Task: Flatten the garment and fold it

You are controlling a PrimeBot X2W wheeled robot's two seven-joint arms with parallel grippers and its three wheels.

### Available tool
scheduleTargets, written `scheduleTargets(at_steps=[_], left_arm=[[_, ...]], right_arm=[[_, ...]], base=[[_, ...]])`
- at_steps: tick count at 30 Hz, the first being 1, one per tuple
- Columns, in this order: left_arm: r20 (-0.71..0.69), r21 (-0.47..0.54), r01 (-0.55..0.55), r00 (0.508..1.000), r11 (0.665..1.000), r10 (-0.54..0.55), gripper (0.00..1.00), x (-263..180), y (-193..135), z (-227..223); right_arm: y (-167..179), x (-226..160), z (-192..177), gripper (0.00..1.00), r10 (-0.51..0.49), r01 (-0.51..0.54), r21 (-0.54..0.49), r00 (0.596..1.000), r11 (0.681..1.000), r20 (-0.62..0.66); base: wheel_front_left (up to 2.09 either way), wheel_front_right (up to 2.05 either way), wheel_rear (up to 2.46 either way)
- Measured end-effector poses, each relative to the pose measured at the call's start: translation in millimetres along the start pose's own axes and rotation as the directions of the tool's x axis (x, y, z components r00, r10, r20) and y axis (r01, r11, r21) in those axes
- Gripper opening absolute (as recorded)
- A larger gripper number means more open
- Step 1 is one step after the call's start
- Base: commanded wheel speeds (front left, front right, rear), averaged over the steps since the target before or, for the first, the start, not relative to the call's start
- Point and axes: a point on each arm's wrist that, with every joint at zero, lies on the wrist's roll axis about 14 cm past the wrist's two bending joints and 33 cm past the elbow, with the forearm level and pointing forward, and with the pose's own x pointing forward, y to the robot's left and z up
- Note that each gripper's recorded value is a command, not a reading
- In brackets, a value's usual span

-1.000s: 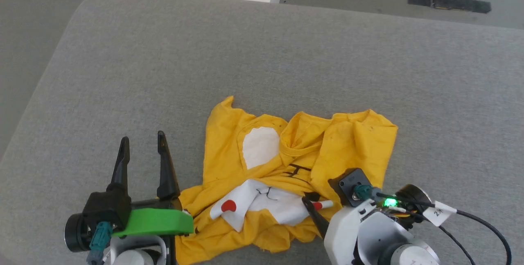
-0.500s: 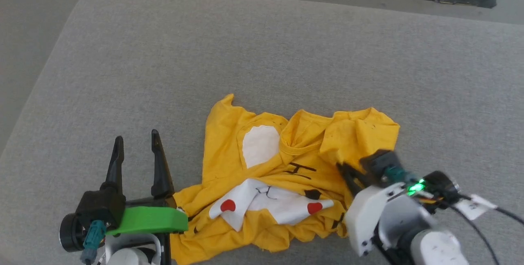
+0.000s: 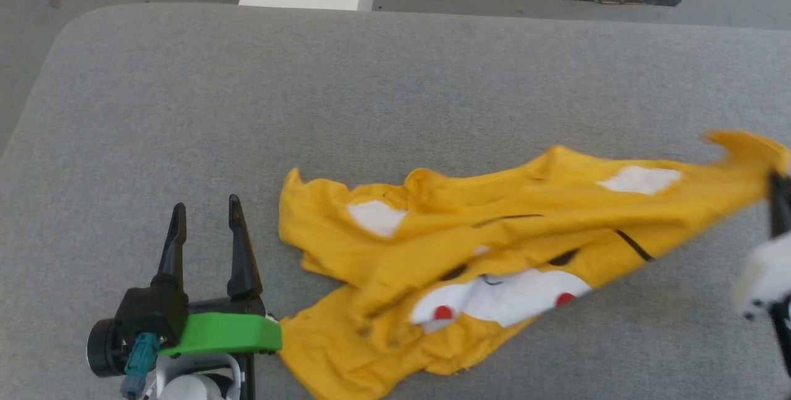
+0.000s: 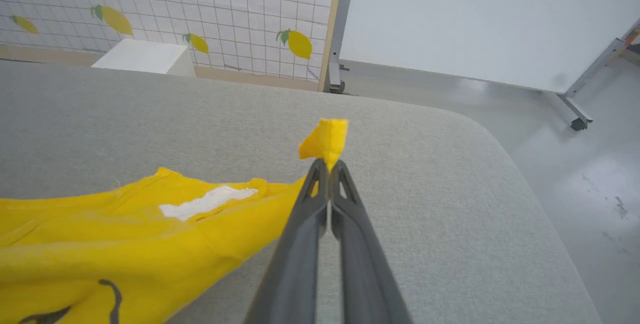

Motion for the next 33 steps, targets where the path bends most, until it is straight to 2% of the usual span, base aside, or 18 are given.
scheduleTargets(at_steps=[4,9,10,11,14,17,23,26,29,33], left_arm=[[-0.011,0.004,0.03,1.0,1.0,-0.03,1.0,1,-8,-4],[-0.017,0.001,0.045,0.999,0.999,-0.045,1.0,1,-13,-7],[-0.019,-0.001,0.051,0.998,0.999,-0.051,1.0,1,-14,-7],[-0.021,-0.001,0.053,0.998,0.999,-0.053,1.0,1,-15,-8],[-0.025,-0.002,0.056,0.998,0.998,-0.056,1.0,0,-16,-9],[-0.023,-0.003,0.061,0.998,0.998,-0.061,1.0,0,-17,-9],[-0.001,-0.008,0.071,0.998,0.997,-0.071,1.0,1,-21,-1],[0.013,-0.006,0.08,0.997,0.997,-0.08,1.0,1,-24,3],[0.018,-0.003,0.099,0.995,0.995,-0.099,1.0,-1,-28,5],[-0.014,-0.006,0.12,0.993,0.993,-0.12,1.0,-7,-32,-4]], right_arm=[[-52,-16,-46,0.0,-0.144,0.146,0.007,0.982,0.989,-0.118],[-97,-38,-97,0.0,-0.276,0.28,-0.018,0.93,0.96,-0.242],[-100,-40,-104,0.22,-0.287,0.29,-0.024,0.923,0.957,-0.256],[-101,-41,-109,1.0,-0.291,0.294,-0.026,0.92,0.955,-0.262],[-100,-43,-119,1.0,-0.286,0.294,-0.015,0.916,0.956,-0.281],[-91,-35,-108,1.0,-0.26,0.272,0.02,0.936,0.962,-0.236],[-70,-23,-29,1.0,-0.195,0.19,0.083,0.979,0.978,0.055],[-53,-28,12,1.0,-0.147,0.126,0.105,0.963,0.986,0.225],[-34,-39,43,1.0,-0.093,0.04,0.143,0.919,0.989,0.383],[-25,-50,35,1.0,-0.065,0.004,0.153,0.915,0.988,0.398]], base=[[0.0,0.0,0.0],[0.0,0.0,0.0],[0.0,0.0,0.0],[0.0,0.0,0.0],[0.0,0.0,0.0],[0.0,0.0,0.0],[0.0,0.0,0.0],[0.0,0.0,0.0],[0.0,0.0,0.0],[0.0,0.0,0.0]])
